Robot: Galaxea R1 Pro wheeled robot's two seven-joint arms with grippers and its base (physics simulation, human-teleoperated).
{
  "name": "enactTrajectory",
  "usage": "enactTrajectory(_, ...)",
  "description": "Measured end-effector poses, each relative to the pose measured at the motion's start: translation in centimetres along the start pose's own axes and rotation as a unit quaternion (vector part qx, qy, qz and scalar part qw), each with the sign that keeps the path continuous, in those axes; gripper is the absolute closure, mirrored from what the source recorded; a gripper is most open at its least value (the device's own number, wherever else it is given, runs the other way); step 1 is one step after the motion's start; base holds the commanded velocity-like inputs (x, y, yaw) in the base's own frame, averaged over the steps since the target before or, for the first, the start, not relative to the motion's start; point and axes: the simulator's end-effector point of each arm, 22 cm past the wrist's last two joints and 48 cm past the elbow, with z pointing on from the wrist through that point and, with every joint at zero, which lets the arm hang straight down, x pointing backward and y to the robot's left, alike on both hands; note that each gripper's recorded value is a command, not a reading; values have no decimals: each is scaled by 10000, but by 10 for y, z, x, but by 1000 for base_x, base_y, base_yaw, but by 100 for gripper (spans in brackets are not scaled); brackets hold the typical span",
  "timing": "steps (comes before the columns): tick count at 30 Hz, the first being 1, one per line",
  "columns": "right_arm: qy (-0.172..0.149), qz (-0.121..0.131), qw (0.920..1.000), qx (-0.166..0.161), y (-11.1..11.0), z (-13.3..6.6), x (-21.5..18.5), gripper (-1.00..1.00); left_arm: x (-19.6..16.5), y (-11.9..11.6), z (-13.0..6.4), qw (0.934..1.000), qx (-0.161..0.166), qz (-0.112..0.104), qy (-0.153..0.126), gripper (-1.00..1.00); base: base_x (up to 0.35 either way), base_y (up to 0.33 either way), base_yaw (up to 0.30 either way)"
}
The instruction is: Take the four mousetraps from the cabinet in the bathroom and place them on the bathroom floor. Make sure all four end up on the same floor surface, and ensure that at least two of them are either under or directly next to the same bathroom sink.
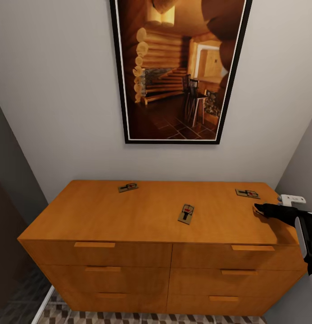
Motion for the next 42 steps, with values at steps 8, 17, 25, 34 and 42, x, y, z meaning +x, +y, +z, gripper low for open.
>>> enactTrajectory(8,28,7,10000,-1,0,1,2,-100,0,0,0,10000,1,1,0,-100,0,0,0)
enactTrajectory(17,118,38,9999,-8,0,4,10,-100,0,0,0,10000,2,0,-5,-100,0,0,0)
enactTrajectory(25,142,45,9999,-8,-1,5,12,-100,-1,-1,0,10000,8,2,-8,-100,0,0,0)
enactTrajectory(34,146,43,9999,-9,-1,5,13,-100,-1,-1,0,10000,9,2,-8,-100,0,0,0)
enactTrajectory(42,156,47,9999,-13,0,5,13,-100,-1,0,0,10000,2,3,-8,-100,0,0,0)
